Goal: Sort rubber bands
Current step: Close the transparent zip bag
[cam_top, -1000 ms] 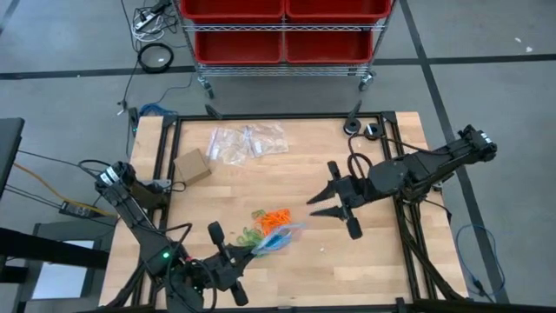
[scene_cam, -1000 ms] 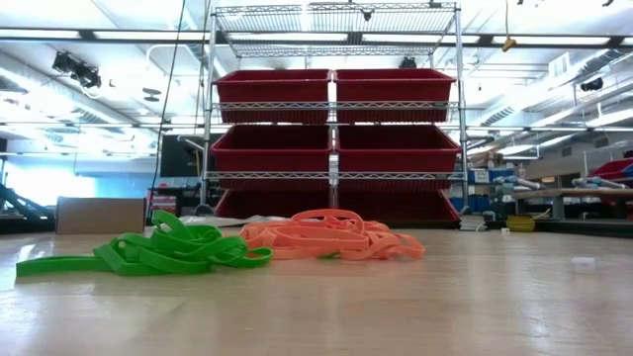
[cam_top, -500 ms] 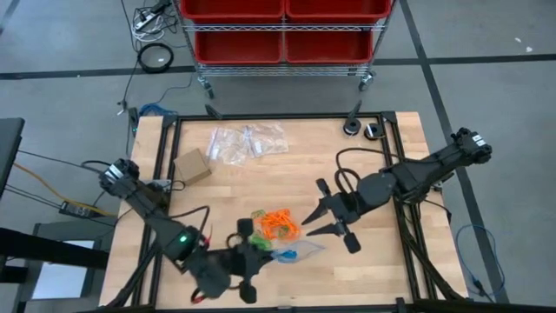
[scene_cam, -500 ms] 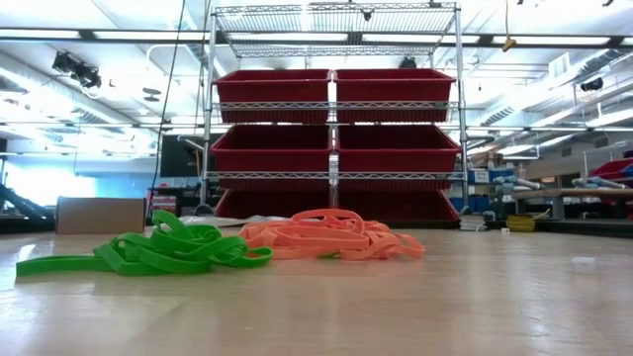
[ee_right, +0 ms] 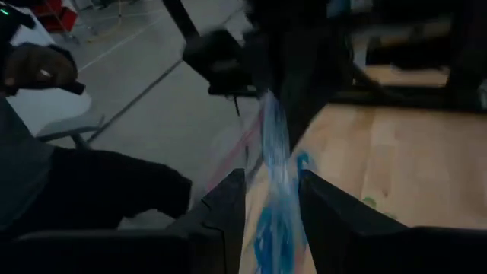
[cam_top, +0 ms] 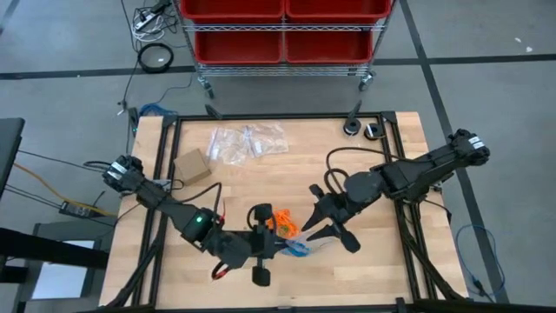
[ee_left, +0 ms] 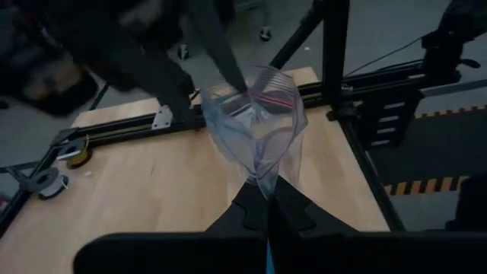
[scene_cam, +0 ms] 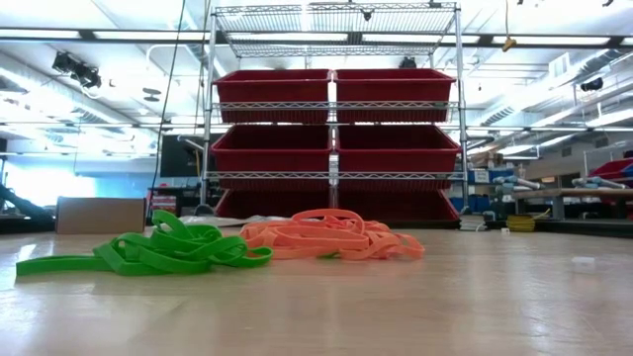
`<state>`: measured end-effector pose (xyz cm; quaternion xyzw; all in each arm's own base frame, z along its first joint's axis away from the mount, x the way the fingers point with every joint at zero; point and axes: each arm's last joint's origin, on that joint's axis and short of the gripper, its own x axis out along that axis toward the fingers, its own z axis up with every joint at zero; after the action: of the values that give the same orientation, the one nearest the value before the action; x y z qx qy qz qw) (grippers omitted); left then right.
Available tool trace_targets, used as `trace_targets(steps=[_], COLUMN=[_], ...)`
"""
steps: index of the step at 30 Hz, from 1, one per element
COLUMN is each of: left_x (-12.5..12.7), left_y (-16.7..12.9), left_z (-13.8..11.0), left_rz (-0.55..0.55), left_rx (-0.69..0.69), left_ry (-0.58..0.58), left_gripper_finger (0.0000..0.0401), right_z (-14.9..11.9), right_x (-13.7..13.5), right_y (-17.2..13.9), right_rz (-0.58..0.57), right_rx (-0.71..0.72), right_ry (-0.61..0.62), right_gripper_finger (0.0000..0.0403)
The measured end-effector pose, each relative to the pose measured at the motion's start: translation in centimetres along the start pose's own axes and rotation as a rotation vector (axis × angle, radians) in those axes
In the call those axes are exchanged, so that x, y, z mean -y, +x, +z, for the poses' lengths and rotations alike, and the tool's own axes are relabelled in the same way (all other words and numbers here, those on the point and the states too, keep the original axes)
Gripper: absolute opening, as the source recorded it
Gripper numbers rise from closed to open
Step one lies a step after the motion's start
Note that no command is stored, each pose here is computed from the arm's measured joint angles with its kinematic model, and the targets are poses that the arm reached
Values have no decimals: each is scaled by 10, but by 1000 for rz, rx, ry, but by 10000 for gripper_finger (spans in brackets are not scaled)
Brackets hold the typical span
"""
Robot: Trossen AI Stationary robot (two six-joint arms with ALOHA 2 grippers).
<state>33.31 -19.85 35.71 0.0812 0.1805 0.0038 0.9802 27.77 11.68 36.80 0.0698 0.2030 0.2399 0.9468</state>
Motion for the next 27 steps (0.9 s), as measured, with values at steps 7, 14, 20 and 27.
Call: trace_targets(steps=[7,14,20,27], left_x=[-6,-6,-7,-7], left_y=[8,16,16,17], left_z=[-1,-5,-5,-4], left_rz=[-48,-80,-77,-74], left_rx=[-9,-28,-25,-19], left_ry=[8,12,29,30], left_gripper_finger=[0,0,0,0], right_z=[-4,0,-1,-1], right_x=[5,10,10,9], right_y=[13,12,12,12], right_rz=[25,48,72,80], right_rx=[-24,1,-4,-9], right_ry=[9,17,19,0], right_gripper_finger=[111,89,48,5])
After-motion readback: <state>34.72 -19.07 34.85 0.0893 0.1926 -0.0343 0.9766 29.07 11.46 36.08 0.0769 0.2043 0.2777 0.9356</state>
